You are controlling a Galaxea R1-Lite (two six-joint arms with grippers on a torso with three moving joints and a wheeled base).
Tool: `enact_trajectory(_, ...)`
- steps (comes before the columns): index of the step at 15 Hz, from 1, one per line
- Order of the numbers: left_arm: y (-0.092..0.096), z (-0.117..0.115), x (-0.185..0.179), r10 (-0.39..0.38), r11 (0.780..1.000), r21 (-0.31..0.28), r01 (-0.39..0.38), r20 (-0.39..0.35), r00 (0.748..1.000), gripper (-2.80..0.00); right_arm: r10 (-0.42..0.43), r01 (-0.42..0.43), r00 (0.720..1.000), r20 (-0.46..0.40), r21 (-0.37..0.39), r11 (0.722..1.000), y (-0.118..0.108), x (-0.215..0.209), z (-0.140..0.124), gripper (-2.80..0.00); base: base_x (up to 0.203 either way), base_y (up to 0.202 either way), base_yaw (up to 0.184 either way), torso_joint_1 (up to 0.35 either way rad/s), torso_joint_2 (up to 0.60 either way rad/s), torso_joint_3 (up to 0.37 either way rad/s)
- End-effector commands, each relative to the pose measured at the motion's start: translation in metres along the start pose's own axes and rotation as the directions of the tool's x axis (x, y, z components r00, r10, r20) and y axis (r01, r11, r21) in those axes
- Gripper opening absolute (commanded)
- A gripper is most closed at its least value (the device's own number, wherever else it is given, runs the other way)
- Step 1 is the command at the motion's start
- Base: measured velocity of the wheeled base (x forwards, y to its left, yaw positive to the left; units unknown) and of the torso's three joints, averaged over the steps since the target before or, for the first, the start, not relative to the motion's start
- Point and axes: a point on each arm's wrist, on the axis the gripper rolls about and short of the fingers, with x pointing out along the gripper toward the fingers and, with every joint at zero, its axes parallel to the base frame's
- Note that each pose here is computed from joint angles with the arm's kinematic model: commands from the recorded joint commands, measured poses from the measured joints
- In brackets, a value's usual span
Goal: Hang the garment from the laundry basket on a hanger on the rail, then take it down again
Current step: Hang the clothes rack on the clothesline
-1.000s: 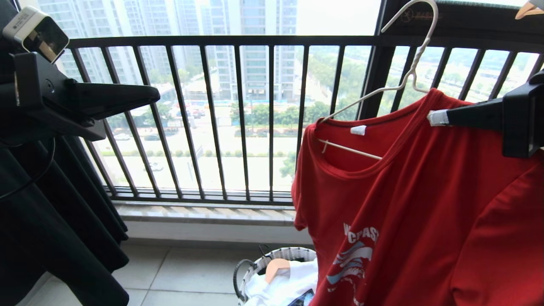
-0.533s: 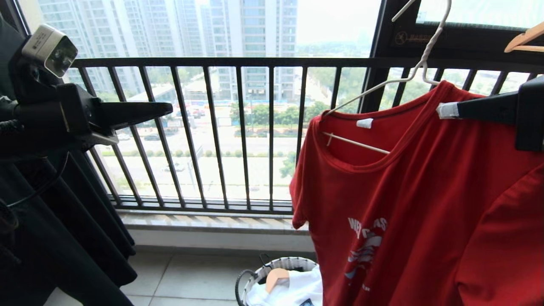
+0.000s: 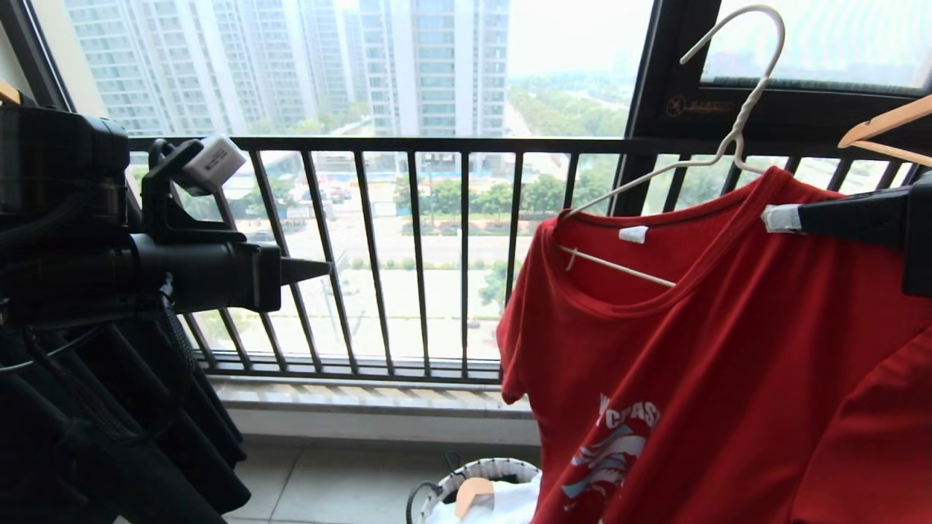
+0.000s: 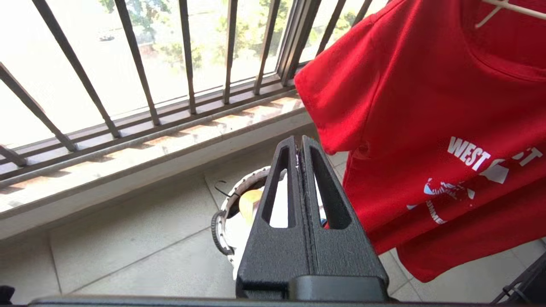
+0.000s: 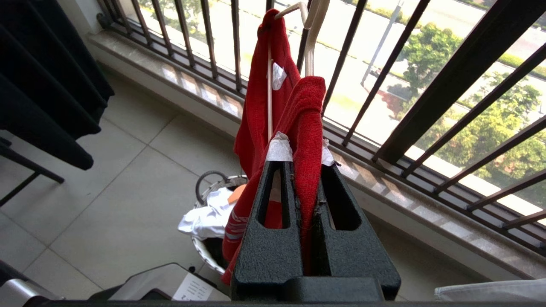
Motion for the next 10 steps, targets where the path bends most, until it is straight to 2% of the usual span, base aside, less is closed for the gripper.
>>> enact_trajectory(1, -0.006, 0.004, -0.01, 0.006, 1.0, 0.016, -0.006, 0.028, 1.0, -2.8, 0.0, 0.0, 1.0, -0.006, 0.023, 1.0, -0.001, -0.015, -0.014, -2.8, 0.0, 0.0, 0.0, 0.268, -0.59, -0.332)
enact_trajectory(6, -0.019, 0.014, -0.041, 0.013, 1.0, -0.004, -0.014, -0.022, 1.0, -2.8, -0.002, 0.003, 1.0, -0.017, 0.049, 0.999, -0.002, -0.036, -0.04, -2.8, 0.0, 0.0, 0.0, 0.262, -0.58, -0.315)
enact_trajectory(10, -0.019, 0.013, -0.04, 0.014, 1.0, -0.004, -0.014, -0.028, 1.0, -2.8, -0.006, 0.006, 1.0, -0.012, 0.051, 0.999, -0.003, -0.044, -0.048, -2.8, 0.0, 0.0, 0.0, 0.178, -0.38, -0.204)
